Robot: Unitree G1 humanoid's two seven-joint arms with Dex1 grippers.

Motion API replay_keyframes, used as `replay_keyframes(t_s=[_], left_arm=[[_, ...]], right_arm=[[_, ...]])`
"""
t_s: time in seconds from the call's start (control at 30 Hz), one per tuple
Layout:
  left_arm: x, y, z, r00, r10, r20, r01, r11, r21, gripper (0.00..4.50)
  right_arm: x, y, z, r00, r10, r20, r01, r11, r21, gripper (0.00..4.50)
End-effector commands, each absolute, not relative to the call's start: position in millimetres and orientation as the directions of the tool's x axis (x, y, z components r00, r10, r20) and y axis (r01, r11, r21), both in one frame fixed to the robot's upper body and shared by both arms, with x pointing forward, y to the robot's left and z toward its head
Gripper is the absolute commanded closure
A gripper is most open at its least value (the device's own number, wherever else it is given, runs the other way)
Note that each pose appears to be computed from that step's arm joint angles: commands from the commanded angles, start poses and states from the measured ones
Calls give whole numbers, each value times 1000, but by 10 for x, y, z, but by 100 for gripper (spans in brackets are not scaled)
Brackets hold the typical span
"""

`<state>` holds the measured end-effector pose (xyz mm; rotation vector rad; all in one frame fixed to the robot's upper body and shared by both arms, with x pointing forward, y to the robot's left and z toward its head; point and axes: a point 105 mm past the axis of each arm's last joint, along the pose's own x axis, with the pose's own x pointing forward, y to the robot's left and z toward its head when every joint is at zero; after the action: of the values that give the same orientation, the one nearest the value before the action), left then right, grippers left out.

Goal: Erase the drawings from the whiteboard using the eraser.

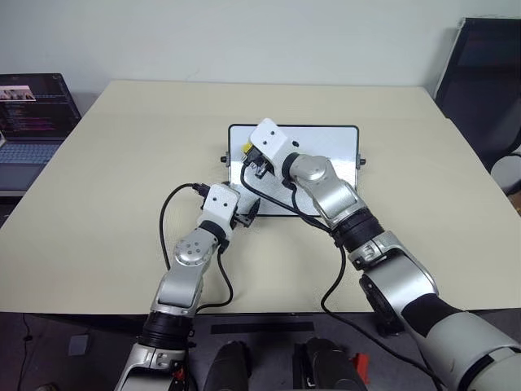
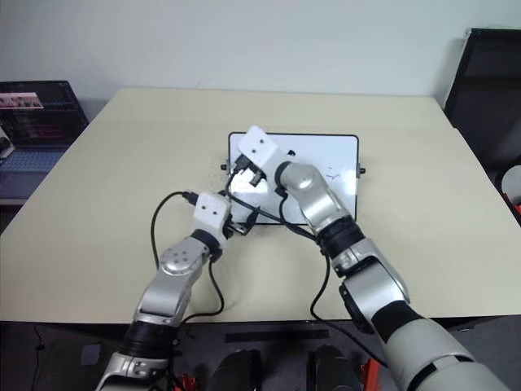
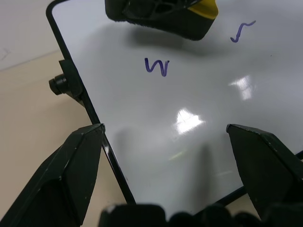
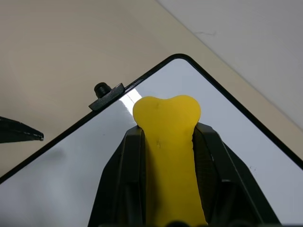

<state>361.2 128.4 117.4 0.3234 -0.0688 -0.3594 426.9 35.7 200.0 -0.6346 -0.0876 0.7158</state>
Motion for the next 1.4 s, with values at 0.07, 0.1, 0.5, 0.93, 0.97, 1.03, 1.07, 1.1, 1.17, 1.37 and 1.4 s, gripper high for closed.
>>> replay_keyframes(t_s=[0.07,0.1,0.5,0.93,0.97,1.03,1.07,1.1,1.17,1.37,1.4], left_arm=[[3580,1354,1321,942,-331,59,294,895,334,0],[3578,1355,1323,942,-330,60,293,896,334,0],[3569,1334,1369,944,-323,69,285,902,323,0],[3531,1383,1327,952,-299,60,267,911,314,0],[3525,1385,1321,953,-299,57,267,911,314,0],[3517,1395,1310,954,-296,53,266,912,314,0],[3517,1396,1307,954,-296,51,266,912,314,0],[3518,1397,1306,954,-296,51,266,912,314,0],[3525,1391,1309,953,-297,51,267,911,315,0],[3550,1372,1318,952,-303,53,272,909,317,0],[3551,1370,1317,951,-304,53,272,909,317,0]], right_arm=[[4303,405,2140,769,627,-125,-549,546,-633,348],[4313,401,2133,771,623,-132,-547,542,-638,348],[4328,307,1863,781,568,-260,-577,497,-648,348],[4042,107,1394,737,558,-383,-657,457,-599,348],[4032,93,1386,736,556,-385,-658,457,-598,348],[4036,75,1409,741,553,-380,-652,462,-601,348],[4049,69,1433,747,551,-372,-646,466,-604,348],[4067,75,1476,753,551,-360,-637,472,-610,348],[4110,114,1593,765,557,-322,-615,485,-622,348],[4213,321,1965,788,581,-204,-553,522,-649,348],[4230,353,2026,795,580,-179,-535,528,-660,348]])
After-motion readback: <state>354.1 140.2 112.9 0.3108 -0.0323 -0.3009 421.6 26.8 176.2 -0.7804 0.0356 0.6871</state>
